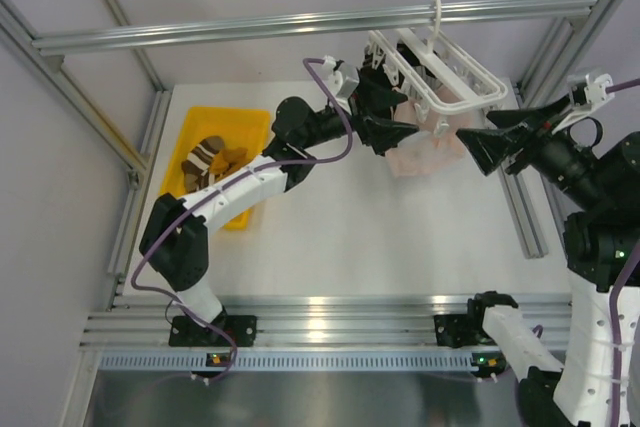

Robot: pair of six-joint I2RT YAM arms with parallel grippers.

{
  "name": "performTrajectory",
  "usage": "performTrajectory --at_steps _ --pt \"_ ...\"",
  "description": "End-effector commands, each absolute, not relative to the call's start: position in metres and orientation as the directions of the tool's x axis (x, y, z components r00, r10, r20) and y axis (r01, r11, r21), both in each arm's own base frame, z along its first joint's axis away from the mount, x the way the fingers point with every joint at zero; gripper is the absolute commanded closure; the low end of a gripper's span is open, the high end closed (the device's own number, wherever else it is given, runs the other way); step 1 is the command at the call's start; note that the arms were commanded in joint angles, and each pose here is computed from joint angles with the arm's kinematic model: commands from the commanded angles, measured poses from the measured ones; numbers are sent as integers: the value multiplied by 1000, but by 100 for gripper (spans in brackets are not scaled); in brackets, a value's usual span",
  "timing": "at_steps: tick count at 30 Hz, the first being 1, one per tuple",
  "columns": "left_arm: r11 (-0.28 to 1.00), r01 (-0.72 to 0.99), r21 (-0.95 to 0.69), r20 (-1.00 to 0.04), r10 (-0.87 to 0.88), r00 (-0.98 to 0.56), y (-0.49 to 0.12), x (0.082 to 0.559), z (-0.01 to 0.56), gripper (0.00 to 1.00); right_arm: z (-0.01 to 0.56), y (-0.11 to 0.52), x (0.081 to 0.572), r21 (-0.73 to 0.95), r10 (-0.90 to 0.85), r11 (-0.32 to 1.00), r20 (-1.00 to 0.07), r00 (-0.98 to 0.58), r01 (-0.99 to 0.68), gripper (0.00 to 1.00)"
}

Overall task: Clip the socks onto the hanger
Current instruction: Open the clamp at the hanger.

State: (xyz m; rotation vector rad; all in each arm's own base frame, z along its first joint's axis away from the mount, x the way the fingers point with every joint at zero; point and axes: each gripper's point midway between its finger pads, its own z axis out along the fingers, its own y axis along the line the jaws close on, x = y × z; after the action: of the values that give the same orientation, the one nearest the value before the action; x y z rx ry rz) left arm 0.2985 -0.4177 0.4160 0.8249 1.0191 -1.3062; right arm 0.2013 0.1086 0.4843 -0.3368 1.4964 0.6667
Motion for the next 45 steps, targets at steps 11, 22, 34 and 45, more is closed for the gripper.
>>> performTrajectory --at_steps 11,22,34,45 --pt "141 990 -24 -895 -445 42 -435 321 432 20 508 111 218 102 166 786 -985 49 -610 32" --pt "114 993 -10 -894 -447 42 -443 313 433 23 520 133 239 36 120 787 -988 95 -616 37" --pt "136 990 -33 -904 -426 28 -446 319 430 64 522 142 226 48 135 754 -987 83 -655 42" --pt "155 987 -26 -949 -315 24 -437 300 432 100 489 199 210 73 96 591 -995 -21 -803 67"
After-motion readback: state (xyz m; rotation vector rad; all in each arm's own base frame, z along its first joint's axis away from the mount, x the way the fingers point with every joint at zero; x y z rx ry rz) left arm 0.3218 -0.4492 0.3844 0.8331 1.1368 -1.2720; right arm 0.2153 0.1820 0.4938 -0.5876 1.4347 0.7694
